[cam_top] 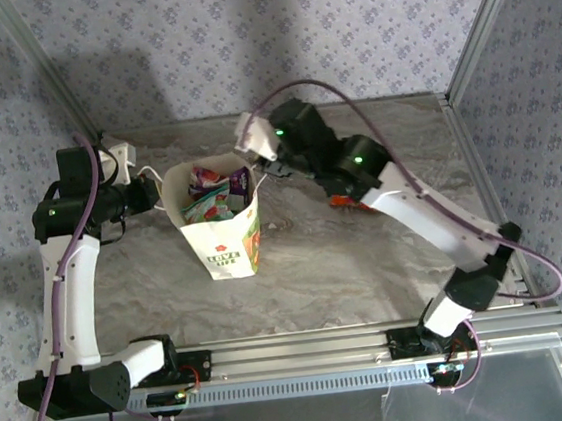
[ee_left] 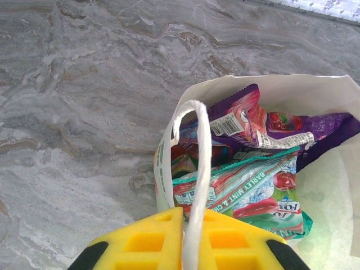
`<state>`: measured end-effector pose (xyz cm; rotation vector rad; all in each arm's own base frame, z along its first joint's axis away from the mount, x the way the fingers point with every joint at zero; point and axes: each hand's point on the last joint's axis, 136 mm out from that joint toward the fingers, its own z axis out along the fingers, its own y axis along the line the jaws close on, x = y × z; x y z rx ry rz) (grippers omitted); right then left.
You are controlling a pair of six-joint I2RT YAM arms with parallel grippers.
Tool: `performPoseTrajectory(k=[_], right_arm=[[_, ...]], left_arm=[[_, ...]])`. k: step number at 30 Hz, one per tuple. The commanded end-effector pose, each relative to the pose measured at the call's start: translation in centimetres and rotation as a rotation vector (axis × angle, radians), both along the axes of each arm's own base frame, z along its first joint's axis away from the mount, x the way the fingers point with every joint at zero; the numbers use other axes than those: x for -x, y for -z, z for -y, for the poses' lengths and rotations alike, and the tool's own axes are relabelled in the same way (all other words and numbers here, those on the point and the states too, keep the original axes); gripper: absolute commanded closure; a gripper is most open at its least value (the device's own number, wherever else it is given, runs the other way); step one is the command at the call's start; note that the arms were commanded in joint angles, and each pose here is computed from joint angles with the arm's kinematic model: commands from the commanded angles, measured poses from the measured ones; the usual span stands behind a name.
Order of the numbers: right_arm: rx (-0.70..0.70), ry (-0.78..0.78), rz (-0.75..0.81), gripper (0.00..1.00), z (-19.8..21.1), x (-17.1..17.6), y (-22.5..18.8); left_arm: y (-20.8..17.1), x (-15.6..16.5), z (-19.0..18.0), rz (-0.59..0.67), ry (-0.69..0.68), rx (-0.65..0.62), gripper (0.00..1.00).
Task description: Place the snacks into the paper bag
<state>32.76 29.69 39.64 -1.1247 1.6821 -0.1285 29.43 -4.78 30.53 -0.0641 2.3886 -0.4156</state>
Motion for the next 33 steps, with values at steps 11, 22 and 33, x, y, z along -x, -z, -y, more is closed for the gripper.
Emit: performPoseTrajectory(k=[11,22,33], right_arm=[[-0.45,0.481,-0.184,0.26,16.6,-1.1,7.2],[-0.836,0.779,-0.477,0.2,25.1,-1.2,17.2],[-1.115,0.93,-0.778,0.2,26.9,-2.0,25.8]], left_arm=[[-2.4,0.4,-0.8,0.048,-0.028,-0.026,0.88],[-1.8,0.0,-0.7,0.02,-0.037,-0.01,0.88],[-1.5,-0.3,-0.6,0.002,-0.04,-0.01,0.87]])
